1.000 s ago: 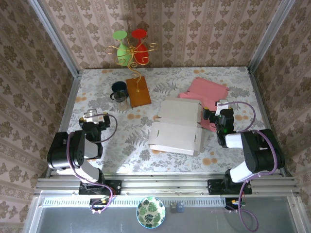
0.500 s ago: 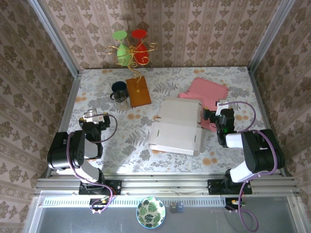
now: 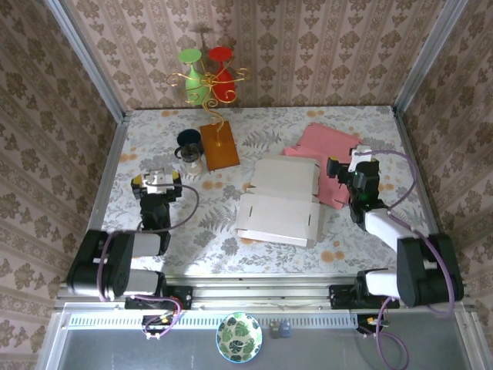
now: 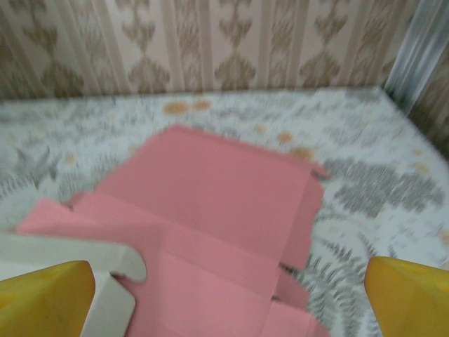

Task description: Fold the paper box

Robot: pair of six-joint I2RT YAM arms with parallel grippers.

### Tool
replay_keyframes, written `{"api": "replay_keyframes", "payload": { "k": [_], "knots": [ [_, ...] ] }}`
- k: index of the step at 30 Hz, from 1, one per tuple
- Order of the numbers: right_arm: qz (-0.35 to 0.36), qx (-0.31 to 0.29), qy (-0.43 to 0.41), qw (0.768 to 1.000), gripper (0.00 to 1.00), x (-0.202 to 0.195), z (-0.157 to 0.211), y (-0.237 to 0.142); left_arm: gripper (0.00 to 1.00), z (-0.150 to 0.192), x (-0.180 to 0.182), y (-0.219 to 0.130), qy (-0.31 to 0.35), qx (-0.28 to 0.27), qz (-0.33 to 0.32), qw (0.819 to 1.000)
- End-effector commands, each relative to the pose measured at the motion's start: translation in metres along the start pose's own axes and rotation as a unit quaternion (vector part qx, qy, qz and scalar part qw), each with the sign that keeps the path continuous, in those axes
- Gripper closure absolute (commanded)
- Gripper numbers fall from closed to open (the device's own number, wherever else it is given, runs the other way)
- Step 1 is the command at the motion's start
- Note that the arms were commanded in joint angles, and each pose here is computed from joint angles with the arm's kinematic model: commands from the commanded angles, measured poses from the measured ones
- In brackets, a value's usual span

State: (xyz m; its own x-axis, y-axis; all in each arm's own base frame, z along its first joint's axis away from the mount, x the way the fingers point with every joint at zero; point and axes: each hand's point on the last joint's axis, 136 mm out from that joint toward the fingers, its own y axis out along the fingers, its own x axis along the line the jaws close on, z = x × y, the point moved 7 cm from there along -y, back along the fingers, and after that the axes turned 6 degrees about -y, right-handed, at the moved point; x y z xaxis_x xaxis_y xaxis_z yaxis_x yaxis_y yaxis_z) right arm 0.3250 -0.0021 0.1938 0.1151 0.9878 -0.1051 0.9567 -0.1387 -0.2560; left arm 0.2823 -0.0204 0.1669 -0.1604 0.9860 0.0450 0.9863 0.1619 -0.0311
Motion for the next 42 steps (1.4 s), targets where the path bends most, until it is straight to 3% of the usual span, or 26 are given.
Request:
{"api": "replay_keyframes", "payload": {
  "k": [1, 3, 4, 5, 7, 9, 11, 12, 15, 19, 24, 26, 29, 36, 38, 42],
  "knots": [
    [0.045, -0.045, 0.017, 0.998, 0.0, -0.008, -0.051, -0.024, 0.0, -0.044, -0.004, -0.001, 0.041, -0.035, -0.036, 0.998],
    [0.073, -0.055, 0.047, 0.995, 0.0, -0.013, -0.092, -0.042, 0.0, -0.081, -0.015, 0.0, 0.038, -0.059, -0.03, 0.997],
    [0.086, -0.043, 0.082, 0.992, 0.0, -0.017, -0.108, -0.05, 0.0, -0.104, -0.015, 0.003, 0.002, -0.063, -0.052, 0.997],
    [0.088, -0.031, 0.123, 0.988, 0.0, -0.02, -0.124, -0.056, 0.0, -0.119, -0.012, 0.004, -0.048, -0.035, -0.081, 0.995],
    [0.055, 0.021, 0.233, 0.971, 0.0, -0.024, -0.137, -0.062, 0.0, -0.127, -0.017, 0.002, -0.11, 0.105, -0.032, 0.988],
    [0.076, 0.082, 0.339, 0.934, 0.0, -0.032, -0.127, -0.071, 0.0, -0.124, -0.005, 0.007, -0.285, 0.132, -0.04, 0.948],
    [-0.001, 0.075, 0.37, 0.926, 0.0, -0.027, -0.136, -0.072, 0.0, -0.121, -0.003, 0.021, -0.415, 0.166, 0.028, 0.894],
    [-0.009, 0.079, 0.375, 0.924, 0.0, -0.026, -0.141, -0.075, 0.0, -0.124, -0.008, 0.022, -0.425, 0.188, 0.034, 0.885],
    [0.005, 0.165, 0.34, 0.926, 0.0, -0.014, -0.14, -0.08, 0.0, -0.128, -0.034, 0.011, -0.391, 0.268, 0.021, 0.88],
    [0.004, 0.264, 0.278, 0.924, 0.0, 0.014, -0.127, -0.095, 0.03, -0.107, -0.071, -0.018, -0.44, 0.392, 0.018, 0.808],
    [-0.039, 0.305, 0.287, 0.907, 0.07, 0.042, -0.105, -0.123, 0.16, -0.079, -0.125, -0.075, -0.433, 0.474, 0.03, 0.766],
    [-0.055, 0.32, 0.302, 0.896, 0.08, 0.049, -0.094, -0.131, 0.21, -0.061, -0.14, -0.097, -0.46, 0.49, 0.031, 0.74],
    [-0.079, 0.346, 0.315, 0.881, 0.13, 0.057, -0.075, -0.136, 0.27, -0.042, -0.156, -0.121, -0.489, 0.501, 0.031, 0.714],
    [-0.194, 0.388, 0.395, 0.81, 0.23, 0.095, -0.031, -0.134, 0.26, 0.003, -0.182, -0.16, -0.545, 0.515, 0.049, 0.66],
    [-0.208, 0.394, 0.401, 0.801, 0.26, 0.104, -0.019, -0.138, 0.26, 0.013, -0.186, -0.171, -0.556, 0.512, 0.048, 0.653],
    [-0.212, 0.417, 0.404, 0.786, 0.27, 0.112, 0.004, -0.141, 0.26, 0.018, -0.199, -0.184, -0.562, 0.499, 0.059, 0.657]
  ]
}}
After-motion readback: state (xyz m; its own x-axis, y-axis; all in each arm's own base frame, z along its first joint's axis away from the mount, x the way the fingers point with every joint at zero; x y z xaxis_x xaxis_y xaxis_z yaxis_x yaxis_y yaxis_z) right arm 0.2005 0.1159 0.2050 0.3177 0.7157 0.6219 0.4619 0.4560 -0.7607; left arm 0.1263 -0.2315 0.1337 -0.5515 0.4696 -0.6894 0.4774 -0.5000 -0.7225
